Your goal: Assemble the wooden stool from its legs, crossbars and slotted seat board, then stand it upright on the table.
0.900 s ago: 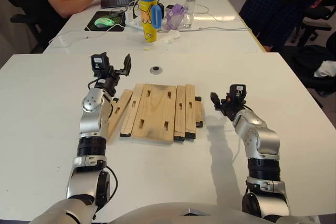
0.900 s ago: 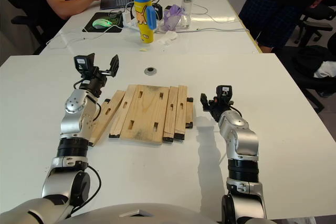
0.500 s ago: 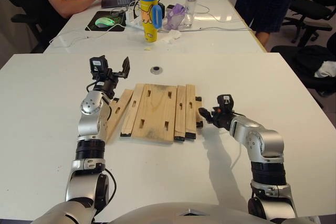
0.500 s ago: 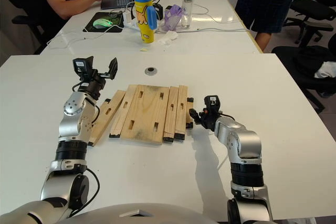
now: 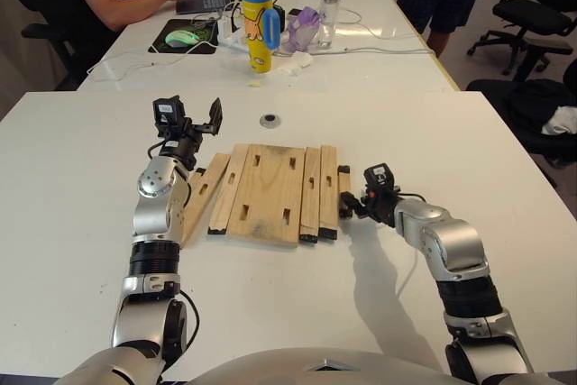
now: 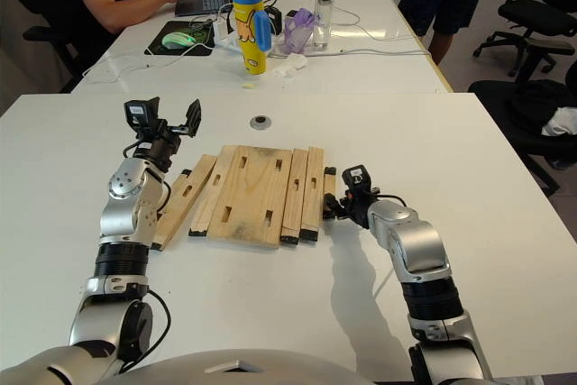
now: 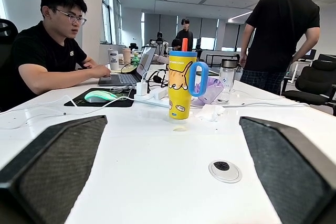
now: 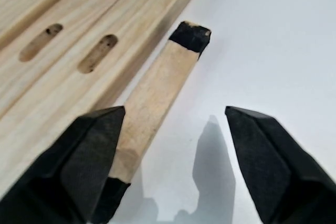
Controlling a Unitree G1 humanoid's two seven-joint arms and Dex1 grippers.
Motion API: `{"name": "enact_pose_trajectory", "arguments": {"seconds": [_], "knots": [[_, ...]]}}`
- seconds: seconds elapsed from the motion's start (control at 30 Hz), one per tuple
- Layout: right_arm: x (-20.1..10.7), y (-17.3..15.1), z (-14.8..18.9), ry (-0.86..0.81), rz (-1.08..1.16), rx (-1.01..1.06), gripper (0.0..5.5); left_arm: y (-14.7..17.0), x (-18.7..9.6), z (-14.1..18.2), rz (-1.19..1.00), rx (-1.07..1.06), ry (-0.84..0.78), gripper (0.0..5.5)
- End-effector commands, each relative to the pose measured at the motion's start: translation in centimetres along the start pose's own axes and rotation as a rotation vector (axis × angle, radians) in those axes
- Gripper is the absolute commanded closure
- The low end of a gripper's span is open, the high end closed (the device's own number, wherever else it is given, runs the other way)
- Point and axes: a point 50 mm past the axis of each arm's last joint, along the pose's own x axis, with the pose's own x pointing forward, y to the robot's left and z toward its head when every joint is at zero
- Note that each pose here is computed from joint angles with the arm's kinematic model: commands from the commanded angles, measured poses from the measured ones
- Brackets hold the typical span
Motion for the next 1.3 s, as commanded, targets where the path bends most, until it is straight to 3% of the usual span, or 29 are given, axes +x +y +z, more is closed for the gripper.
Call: {"name": "enact_pose_trajectory", "arguments": {"seconds": [0.03, 0.33, 0.77, 1.03, 1.2, 1.3], "knots": [[0.2, -0.8, -0.7, 0.051, -0.035, -0.032, 1.96, -0.1, -0.1, 0.0, 0.005, 0.007, 0.006, 0.82], [0.1, -0.3, 2.3, -0.174, -0.026, 0.188, 1.96, -0.1, 0.2, 0.1, -0.004, 0.004, 0.005, 0.82], [1.9, 2.2, -1.4, 0.067, -0.06, 0.037, 1.96, -0.4, 0.3, 0.0, -0.016, -0.001, 0.008, 0.82], [2.0, 1.5, -3.6, 0.2, -0.172, 0.06, 3.12, -0.5, 0.2, 0.0, -0.014, 0.0, 0.006, 0.82], [2.0, 0.4, -3.7, 0.199, -0.215, 0.076, 3.88, -0.6, 0.4, 0.3, -0.024, -0.004, 0.004, 0.82], [2.2, 0.1, -3.0, 0.113, -0.211, 0.09, 4.18, -0.6, 0.7, 0.6, -0.033, -0.051, 0.006, 0.82]]}}
